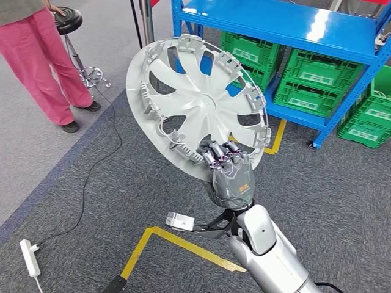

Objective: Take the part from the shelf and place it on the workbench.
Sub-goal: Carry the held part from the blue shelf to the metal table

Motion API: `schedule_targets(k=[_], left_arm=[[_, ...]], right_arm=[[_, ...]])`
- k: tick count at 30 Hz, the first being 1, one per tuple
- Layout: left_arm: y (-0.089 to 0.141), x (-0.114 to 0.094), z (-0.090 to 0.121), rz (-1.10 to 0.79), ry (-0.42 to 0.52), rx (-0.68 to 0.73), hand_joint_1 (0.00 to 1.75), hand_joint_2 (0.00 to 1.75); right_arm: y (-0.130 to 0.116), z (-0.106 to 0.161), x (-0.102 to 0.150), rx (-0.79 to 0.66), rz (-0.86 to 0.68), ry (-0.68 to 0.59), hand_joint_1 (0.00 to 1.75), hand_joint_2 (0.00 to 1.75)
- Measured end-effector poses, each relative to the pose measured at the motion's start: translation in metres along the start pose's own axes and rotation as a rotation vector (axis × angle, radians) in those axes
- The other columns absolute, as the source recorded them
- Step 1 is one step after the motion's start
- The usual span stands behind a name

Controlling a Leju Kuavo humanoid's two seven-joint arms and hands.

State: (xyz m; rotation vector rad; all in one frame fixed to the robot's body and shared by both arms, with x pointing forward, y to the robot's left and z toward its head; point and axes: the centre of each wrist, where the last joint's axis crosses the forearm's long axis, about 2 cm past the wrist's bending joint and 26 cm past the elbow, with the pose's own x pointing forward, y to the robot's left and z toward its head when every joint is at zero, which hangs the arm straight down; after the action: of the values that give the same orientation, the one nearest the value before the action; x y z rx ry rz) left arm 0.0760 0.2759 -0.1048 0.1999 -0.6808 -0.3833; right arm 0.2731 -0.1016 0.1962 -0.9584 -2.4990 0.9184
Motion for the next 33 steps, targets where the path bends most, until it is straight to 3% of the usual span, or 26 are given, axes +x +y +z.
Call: schedule_targets(k=[33], left_arm=[[0.0013,-0.0001,-0.0004,-0.009,0.004,-0.004,0.0,0.0]], right_arm=[[-0.0008,-0.0011,-0.0017,-0.01,0.003,0.004,1.75,1.75]])
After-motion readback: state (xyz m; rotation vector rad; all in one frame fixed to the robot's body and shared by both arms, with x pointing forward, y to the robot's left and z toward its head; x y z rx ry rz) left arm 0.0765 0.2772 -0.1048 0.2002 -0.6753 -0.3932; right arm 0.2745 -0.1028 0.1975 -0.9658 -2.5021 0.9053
